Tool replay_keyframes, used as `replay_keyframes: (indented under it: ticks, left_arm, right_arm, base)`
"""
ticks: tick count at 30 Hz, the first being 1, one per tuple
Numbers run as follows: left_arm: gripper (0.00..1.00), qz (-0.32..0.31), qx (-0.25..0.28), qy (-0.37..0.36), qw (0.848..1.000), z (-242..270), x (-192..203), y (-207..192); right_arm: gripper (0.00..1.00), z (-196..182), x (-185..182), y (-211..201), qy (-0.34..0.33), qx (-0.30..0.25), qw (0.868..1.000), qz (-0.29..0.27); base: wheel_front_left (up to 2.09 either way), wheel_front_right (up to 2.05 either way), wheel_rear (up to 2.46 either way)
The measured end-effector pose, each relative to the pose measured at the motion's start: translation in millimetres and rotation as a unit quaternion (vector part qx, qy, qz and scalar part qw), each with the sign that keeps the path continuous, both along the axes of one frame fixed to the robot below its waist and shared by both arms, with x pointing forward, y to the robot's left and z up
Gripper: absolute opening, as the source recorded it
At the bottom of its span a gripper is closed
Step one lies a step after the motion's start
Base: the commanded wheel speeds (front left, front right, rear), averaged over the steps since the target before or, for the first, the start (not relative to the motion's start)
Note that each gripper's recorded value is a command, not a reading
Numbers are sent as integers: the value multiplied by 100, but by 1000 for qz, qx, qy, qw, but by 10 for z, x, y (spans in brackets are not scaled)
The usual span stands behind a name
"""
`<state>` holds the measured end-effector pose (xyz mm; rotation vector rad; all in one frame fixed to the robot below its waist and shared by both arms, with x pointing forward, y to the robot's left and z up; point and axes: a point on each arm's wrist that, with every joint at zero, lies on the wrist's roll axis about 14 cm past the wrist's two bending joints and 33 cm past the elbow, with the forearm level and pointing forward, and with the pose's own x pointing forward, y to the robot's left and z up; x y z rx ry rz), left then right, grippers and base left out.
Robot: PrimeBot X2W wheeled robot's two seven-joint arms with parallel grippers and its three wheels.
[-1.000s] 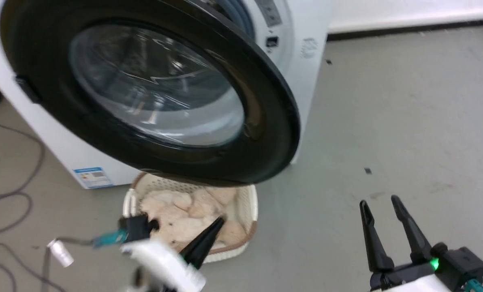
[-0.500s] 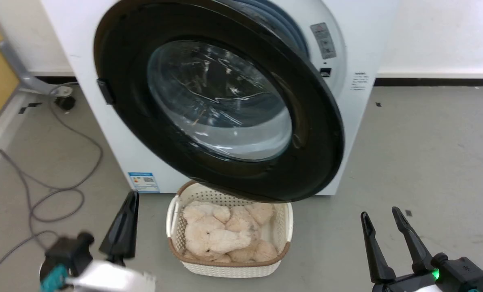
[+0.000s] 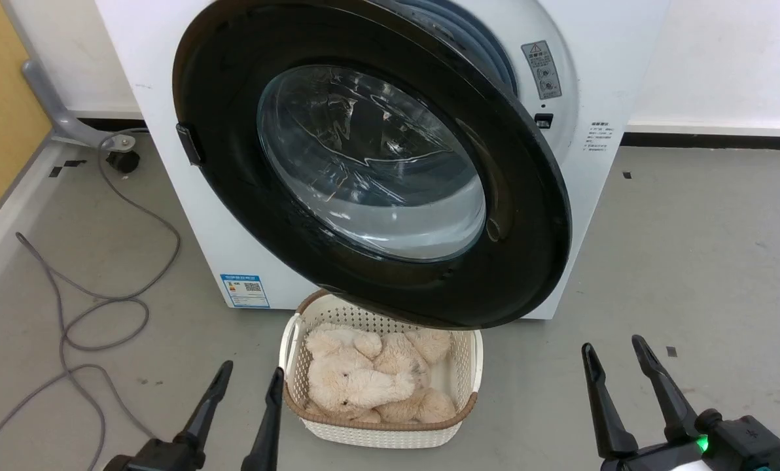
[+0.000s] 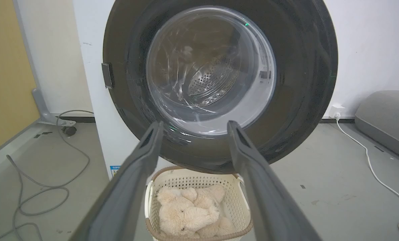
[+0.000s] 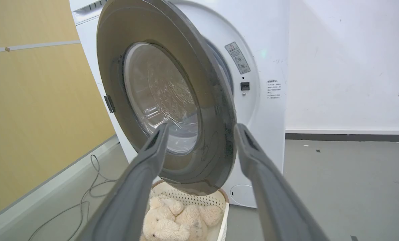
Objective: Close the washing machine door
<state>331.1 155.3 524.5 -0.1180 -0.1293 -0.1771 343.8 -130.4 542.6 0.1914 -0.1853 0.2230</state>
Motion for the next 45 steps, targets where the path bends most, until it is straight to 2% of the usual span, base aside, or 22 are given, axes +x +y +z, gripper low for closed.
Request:
replay_keyframes:
  ticks: [14,15,16,24,31,34,45]
  left_arm:
    - [100,-4,0,11,1000,-75,12,-65]
    - [100,-3,-1,11,1000,-75,15,-61]
    - [100,-3,-1,11,1000,-74,19,-59]
    - [100,-1,-4,12,1000,-78,110,-69]
    - [100,-1,-4,17,1000,-107,269,-66]
    - [100,-2,-3,29,1000,-185,337,-75]
    - [100,15,3,61,998,-417,548,35]
  right_arm:
    - [100,-30,31,-41,5,2,1000,-5]
    - [31,-31,38,-35,5,0,1000,-3]
    - [0,-32,45,-21,5,-1,1000,1]
    - [0,-56,186,322,2,-41,995,91]
    - [0,3,580,531,-19,-88,982,163]
    - [0,-79,824,508,-6,-94,980,174]
    - [0,-212,1726,338,20,-93,983,160]
  base:
    - [0,0,0]
    - [0,0,0]
    - [0,0,0]
    - [0,0,0]
    - [0,0,0]
    - [0,0,0]
    - [0,0,0]
